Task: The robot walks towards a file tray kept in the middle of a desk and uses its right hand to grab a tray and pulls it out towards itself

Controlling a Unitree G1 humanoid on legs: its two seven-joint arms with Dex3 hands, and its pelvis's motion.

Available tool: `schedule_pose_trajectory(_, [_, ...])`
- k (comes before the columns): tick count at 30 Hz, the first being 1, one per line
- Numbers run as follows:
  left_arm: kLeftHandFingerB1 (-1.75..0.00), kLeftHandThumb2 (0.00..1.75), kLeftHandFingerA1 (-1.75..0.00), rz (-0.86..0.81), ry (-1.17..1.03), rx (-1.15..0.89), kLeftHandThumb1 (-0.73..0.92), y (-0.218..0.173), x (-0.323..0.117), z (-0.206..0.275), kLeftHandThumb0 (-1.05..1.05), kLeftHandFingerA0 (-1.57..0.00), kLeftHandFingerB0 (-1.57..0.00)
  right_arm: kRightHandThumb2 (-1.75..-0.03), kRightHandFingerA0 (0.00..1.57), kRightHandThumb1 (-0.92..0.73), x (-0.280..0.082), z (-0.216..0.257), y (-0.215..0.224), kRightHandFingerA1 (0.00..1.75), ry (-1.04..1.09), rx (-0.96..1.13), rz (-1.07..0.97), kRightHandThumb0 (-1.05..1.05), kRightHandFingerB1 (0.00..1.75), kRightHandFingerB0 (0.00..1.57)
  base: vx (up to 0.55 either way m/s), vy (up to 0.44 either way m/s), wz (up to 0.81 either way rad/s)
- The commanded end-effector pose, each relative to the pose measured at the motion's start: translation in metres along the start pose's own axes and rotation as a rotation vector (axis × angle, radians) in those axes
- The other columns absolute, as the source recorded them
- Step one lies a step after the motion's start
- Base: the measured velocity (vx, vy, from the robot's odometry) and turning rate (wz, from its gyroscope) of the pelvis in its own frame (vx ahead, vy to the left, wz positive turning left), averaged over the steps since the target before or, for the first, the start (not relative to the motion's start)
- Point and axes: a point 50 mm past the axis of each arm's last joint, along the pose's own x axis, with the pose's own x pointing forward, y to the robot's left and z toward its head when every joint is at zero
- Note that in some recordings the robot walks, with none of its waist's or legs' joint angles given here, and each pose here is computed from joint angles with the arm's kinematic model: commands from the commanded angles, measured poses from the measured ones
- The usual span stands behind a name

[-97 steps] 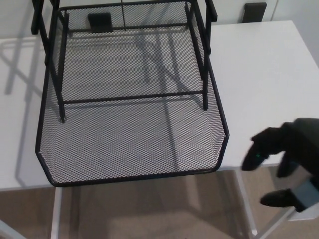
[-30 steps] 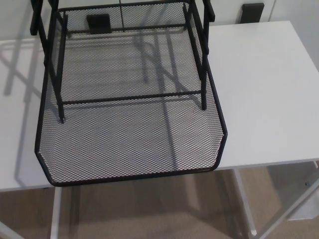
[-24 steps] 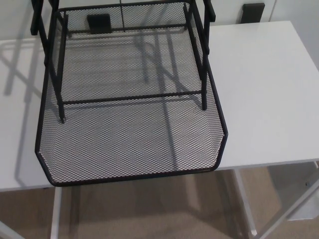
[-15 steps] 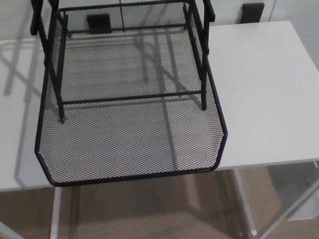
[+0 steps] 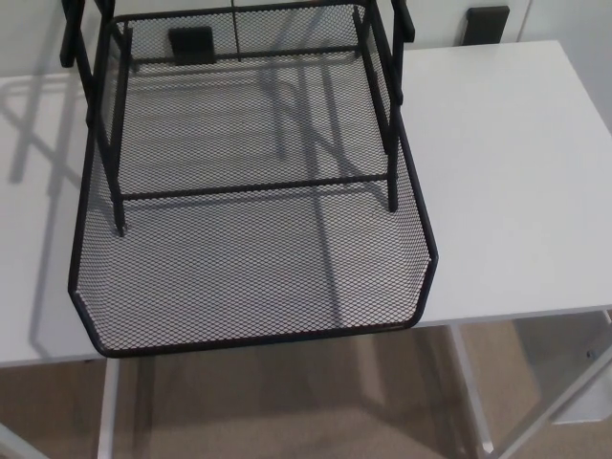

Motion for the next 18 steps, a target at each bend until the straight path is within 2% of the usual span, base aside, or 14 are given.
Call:
schedule_pose_trajectory(1, [-0.35,0.65,-0.37,0.004,-0.030,0.043,0.61,0.003,-0.002,-0.002,-0.35,-0.23,-0.21,-0.58,0.11,-0.45,-0.002,0.000,-0.004,0.50,-0.016,0.005,-0.017,-0.44,0.43,0.03,0.00,0.000,0.00])
schedule_pose_trajectory(6, [-0.34,0.65,-0.37,0.013,-0.020,0.069,0.61,0.003,-0.002,-0.003,-0.34,-0.23,-0.21,-0.58,0.11,-0.45,0.001,0.000,-0.004,0.49,-0.013,-0.001,-0.021,-0.43,0.42,0.03,0.00,0.000,0.00])
schedule_pose_trajectory(7, [-0.34,0.64,-0.37,0.014,-0.021,0.068,0.62,0.003,-0.002,-0.002,-0.33,-0.26,-0.23,-0.86,0.05,-0.37,0.001,0.000,-0.004,0.54,-0.016,-0.008,-0.023,-0.34,0.52,0.00,0.00,0.000,0.00])
schedule_pose_trajectory(10, [-0.34,0.65,-0.37,0.014,-0.024,0.058,0.62,0.004,-0.003,-0.001,-0.34,-0.24,-0.21,-0.86,0.05,-0.37,0.002,0.002,-0.003,0.54,-0.024,-0.017,-0.024,-0.34,0.51,0.00,0.00,0.000,0.00])
schedule_pose_trajectory(11, [-0.35,0.65,-0.37,0.018,-0.022,0.066,0.61,0.004,-0.003,-0.002,-0.34,-0.24,-0.22,-0.59,0.11,-0.44,0.001,0.002,-0.002,0.50,-0.023,-0.008,-0.017,-0.46,0.43,0.03,0.00,0.000,0.00])
schedule_pose_trajectory(14, [-0.35,0.65,-0.37,0.022,-0.023,0.059,0.61,0.006,-0.004,-0.002,-0.34,-0.25,-0.21,-0.59,0.10,-0.44,0.002,0.004,-0.001,0.50,-0.031,-0.002,-0.014,-0.47,0.43,0.03,0.00,0.000,0.00])
schedule_pose_trajectory(15, [-0.34,0.65,-0.37,0.025,-0.022,0.053,0.61,0.006,-0.004,-0.002,-0.34,-0.24,-0.21,-0.53,0.10,-0.46,0.002,0.007,0.000,0.48,-0.036,-0.003,-0.011,-0.41,0.42,0.04,0.00,0.000,0.00])
schedule_pose_trajectory(16, [-0.34,0.65,-0.37,0.022,-0.027,0.044,0.62,0.007,-0.004,-0.002,-0.34,-0.24,-0.21,-0.86,0.04,-0.37,0.003,0.009,0.001,0.53,-0.042,-0.010,-0.013,-0.34,0.52,0.00,0.00,0.000,0.00])
schedule_pose_trajectory(18, [-0.35,0.65,-0.37,0.023,-0.032,0.042,0.61,0.008,-0.004,-0.002,-0.35,-0.23,-0.21,-0.86,0.04,-0.36,0.003,0.012,0.001,0.53,-0.050,-0.023,-0.013,-0.35,0.52,0.00,0.00,0.000,0.00])
